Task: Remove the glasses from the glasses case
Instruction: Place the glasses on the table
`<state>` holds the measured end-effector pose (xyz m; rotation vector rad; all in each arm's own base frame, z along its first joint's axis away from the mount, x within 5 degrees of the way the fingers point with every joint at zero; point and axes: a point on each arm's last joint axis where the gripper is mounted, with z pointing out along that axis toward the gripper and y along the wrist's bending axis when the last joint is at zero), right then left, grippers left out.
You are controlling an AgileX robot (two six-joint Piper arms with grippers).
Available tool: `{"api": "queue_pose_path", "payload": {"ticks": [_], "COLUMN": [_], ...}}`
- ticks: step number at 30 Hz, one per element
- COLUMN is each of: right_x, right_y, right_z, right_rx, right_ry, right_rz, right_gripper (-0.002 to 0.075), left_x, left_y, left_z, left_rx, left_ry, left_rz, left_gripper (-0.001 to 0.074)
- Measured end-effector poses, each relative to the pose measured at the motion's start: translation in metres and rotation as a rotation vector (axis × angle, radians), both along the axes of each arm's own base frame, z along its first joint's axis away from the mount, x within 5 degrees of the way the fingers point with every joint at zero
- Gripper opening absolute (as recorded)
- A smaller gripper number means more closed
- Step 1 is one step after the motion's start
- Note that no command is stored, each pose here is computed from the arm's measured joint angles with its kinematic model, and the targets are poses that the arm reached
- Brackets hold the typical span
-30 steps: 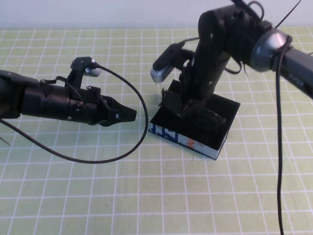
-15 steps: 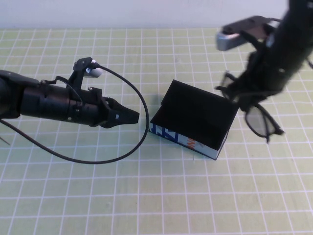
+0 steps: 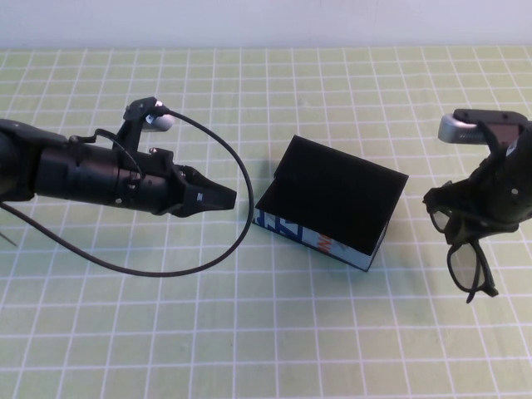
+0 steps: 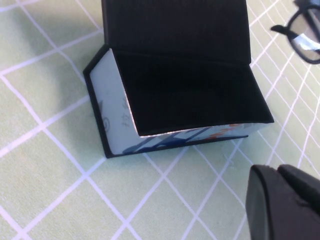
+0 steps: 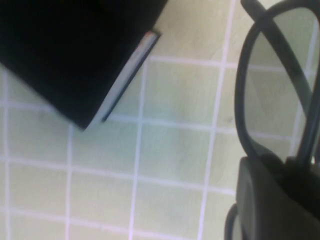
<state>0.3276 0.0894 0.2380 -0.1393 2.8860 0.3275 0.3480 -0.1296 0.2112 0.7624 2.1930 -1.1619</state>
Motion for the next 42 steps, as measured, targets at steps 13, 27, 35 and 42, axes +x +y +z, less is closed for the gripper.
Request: {"api": "queue_pose_path", "payload": {"ticks": [13, 27, 35, 42], "right_x": [0.022, 0.026, 0.023, 0.006], "right_y": [-0.002, -0.003, -0.009, -0.013], "right_z": [-0.049, -0.045, -0.026, 0.010], "right_rx": [0.002, -0.026, -0.121, -0.125], "right_ry": [0.065, 0.081, 0.177, 0.142], "right_rz": [-0.052, -0.029, 0.016, 0.026], "right_gripper": [0.0055, 0.0340, 0.0254, 0.0054], "left_x": [0.000, 0.000, -0.004, -0.014], "left_y": [0.000, 0.000, 0.002, 0.012], "left_z": [0.000, 0.000, 0.015, 0.060], "left_rx": [0.001, 0.000, 0.024, 0.082], "left_ry": [0.000, 0.001, -0.037, -0.184], "left_rz": [-0.001, -0.002, 0.018, 0.114], "left_gripper": [-0.0004, -0.0004, -0.0004, -0.0004]}}
